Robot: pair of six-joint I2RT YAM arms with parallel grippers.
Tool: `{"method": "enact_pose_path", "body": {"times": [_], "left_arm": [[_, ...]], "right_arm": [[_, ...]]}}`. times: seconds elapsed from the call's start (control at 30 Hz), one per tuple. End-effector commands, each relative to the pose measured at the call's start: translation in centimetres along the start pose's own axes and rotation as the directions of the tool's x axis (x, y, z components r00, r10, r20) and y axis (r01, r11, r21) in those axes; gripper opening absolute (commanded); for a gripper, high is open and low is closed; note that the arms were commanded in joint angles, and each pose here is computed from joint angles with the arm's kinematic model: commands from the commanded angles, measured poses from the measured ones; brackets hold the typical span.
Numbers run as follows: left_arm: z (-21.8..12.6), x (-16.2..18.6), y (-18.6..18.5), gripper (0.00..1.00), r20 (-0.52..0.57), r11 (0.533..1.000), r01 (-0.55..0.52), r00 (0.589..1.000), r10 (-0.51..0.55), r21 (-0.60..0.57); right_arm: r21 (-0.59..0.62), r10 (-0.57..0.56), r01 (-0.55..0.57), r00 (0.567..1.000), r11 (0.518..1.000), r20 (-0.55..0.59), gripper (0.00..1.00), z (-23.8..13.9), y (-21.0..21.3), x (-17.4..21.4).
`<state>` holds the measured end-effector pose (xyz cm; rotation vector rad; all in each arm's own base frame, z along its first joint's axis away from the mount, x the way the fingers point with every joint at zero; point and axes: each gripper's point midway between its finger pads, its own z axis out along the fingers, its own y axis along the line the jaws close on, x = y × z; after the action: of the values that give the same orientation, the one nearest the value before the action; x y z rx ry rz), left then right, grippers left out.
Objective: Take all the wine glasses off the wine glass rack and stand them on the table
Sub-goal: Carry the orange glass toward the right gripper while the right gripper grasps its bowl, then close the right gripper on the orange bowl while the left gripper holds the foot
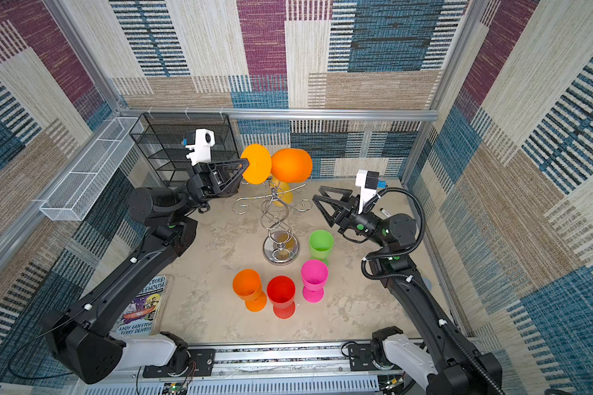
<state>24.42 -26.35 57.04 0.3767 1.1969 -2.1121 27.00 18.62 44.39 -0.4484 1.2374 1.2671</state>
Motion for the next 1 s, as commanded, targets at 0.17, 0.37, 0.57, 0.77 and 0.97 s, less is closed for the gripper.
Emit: {"method": "enact_pose_path", "body": {"times": [0.17, 0.37, 0.57, 0.77, 0.97], "left_arm": [[0.0, 0.2, -2.2, 0.00, 0.017, 0.993, -0.008, 1.000, 0.006, 0.122], [-0.2, 0.3, -1.6, 0.00, 0.023, 0.989, 0.026, 0.999, -0.030, 0.143], [-0.3, 0.3, -1.0, 0.00, 0.026, 0.988, 0.050, 0.998, -0.054, 0.146], [-0.5, 0.4, -0.1, 0.00, 0.034, 0.988, 0.071, 0.996, -0.077, 0.140], [-0.4, 0.4, 0.8, 0.00, 0.039, 0.986, 0.092, 0.994, -0.099, 0.140]], "right_arm": [[-0.204, -0.020, 0.033, 0.998, 0.978, 0.065, 0.55, -0.7, 3.2, -2.0], [-0.280, -0.005, 0.023, 0.998, 0.960, 0.065, 0.54, -0.7, 2.6, -2.1], [-0.347, 0.022, 0.001, 0.998, 0.938, 0.062, 0.53, -0.5, 1.4, -2.2], [-0.385, 0.022, -0.004, 0.999, 0.923, 0.042, 0.53, -0.1, 1.0, -2.0], [-0.399, -0.001, 0.019, 0.999, 0.917, 0.045, 0.52, -0.1, 1.4, -2.2]]}}
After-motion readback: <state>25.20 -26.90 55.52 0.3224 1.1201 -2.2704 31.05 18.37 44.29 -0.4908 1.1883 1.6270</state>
